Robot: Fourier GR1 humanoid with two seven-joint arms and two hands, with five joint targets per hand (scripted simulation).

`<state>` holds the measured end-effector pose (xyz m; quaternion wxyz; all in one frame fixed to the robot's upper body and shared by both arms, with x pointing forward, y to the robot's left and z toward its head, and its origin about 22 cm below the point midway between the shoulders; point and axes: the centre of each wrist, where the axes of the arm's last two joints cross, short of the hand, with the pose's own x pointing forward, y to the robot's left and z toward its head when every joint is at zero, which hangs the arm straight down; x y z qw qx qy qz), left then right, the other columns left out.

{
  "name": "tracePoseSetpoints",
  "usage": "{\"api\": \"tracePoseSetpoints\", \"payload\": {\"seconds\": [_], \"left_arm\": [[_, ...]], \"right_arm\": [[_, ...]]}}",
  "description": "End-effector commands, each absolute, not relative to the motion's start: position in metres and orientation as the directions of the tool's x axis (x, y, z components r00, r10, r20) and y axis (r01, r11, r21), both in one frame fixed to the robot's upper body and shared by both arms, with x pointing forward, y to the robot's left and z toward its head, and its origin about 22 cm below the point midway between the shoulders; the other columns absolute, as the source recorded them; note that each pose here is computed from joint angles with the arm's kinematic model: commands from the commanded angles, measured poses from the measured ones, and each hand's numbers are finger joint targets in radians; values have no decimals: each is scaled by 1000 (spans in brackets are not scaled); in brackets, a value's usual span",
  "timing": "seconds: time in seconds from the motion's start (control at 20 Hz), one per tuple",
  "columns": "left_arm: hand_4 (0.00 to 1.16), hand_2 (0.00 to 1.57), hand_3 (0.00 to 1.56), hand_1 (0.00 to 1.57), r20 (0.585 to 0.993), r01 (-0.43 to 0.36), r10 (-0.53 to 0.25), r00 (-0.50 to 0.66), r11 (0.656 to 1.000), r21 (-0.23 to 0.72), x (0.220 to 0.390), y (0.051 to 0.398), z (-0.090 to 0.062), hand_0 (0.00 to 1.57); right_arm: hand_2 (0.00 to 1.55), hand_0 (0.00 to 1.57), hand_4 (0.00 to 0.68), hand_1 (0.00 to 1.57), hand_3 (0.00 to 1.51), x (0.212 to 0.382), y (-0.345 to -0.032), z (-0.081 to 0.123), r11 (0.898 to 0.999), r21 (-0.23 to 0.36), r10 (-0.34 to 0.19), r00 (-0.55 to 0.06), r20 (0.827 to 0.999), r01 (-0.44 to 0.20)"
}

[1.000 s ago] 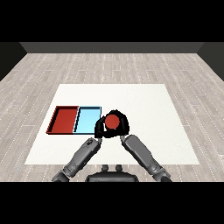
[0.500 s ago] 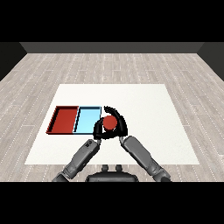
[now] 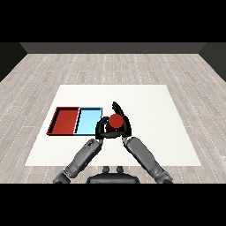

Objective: Pick the red can and put it in the red box

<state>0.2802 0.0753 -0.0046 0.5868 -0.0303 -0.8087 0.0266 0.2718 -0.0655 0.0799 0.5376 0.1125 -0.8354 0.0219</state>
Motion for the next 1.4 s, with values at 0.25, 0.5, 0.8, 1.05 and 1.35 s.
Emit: {"api": "tracePoseSetpoints", "payload": {"seconds": [0.25, 0.5, 0.8, 1.05, 1.35], "left_arm": [[1132, 1571, 1456, 1571, 942, -33, 57, -331, 997, -72, 282, 91, -4, 1571], [1133, 1561, 1465, 1571, 940, -27, 71, -333, 996, -85, 292, 98, 10, 1571], [1139, 1571, 1484, 1571, 931, -103, 28, -365, 992, -70, 311, 143, 28, 1571], [1136, 1571, 1476, 1571, 939, -222, -97, -329, 975, 23, 308, 200, 42, 1571], [1120, 1571, 1490, 1571, 923, -332, -281, -264, 924, 187, 323, 275, 63, 1571]], "right_arm": [[0, 0, 0, 0, 0, 259, -107, 91, 962, 148, -228, -381, 896, -227], [0, 0, 0, 0, 0, 256, -131, 98, 973, 162, -219, -445, 868, -162], [0, 0, 0, 0, 0, 226, -173, 75, 971, 183, -233, -438, 868, -155], [0, 0, 0, 0, 0, 217, -211, 71, 976, 190, -217, -446, 869, -105], [0, 0, 0, 0, 0, 223, -218, 53, 985, 174, -165, -398, 903, -13]]}}
